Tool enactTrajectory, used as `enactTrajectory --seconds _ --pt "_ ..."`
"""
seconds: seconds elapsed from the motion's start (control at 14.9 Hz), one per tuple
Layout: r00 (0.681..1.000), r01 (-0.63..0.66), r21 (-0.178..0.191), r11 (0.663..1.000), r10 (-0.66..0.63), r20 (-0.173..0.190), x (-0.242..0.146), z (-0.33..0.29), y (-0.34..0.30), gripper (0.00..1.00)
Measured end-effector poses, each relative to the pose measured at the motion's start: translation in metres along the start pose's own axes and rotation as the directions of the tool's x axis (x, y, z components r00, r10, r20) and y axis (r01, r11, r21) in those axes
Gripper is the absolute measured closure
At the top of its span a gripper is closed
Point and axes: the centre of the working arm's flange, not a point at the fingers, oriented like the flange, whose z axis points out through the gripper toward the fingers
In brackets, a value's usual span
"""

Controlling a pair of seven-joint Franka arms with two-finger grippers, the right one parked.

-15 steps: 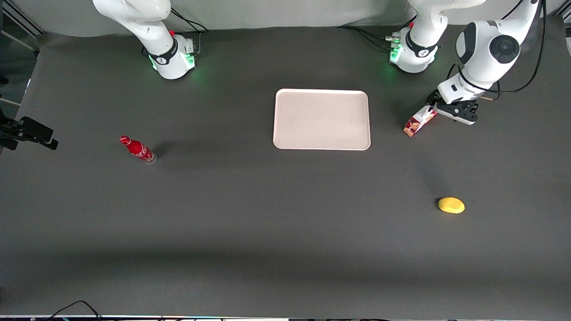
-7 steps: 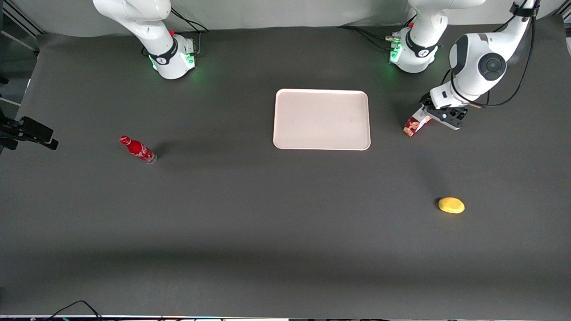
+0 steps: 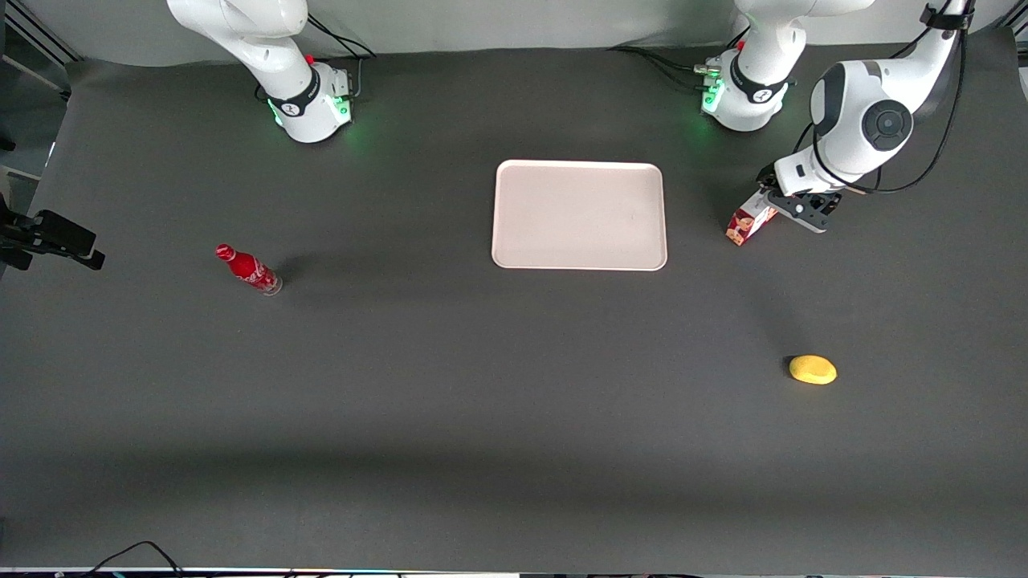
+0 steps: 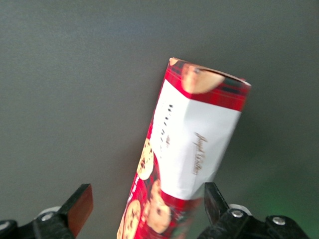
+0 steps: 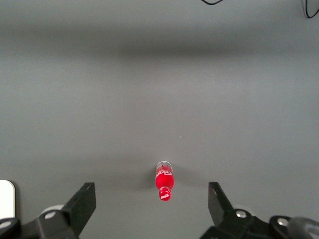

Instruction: Place red cookie box on tray

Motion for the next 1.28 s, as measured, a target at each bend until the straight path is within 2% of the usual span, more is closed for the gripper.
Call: enactTrajectory --seconds 0.27,0.61,0.88,1.01,1.28 --pt "0.999 0.000 -0.012 1.000 0.000 0.034 0.017 -0.052 -0.016 0.00" --pt "1.000 0.005 0.016 1.000 -0.005 0.007 0.028 -0.196 -0.032 0.00" --pt "1.000 -0.024 0.051 0.998 0.024 0.002 0.018 -0.334 -0.003 0.00" --pt "0.999 -0.037 0.059 0.998 0.037 0.007 0.016 -0.357 0.009 0.00" --pt "0.999 -0.036 0.044 0.998 0.035 0.029 0.021 -0.349 0.004 0.00"
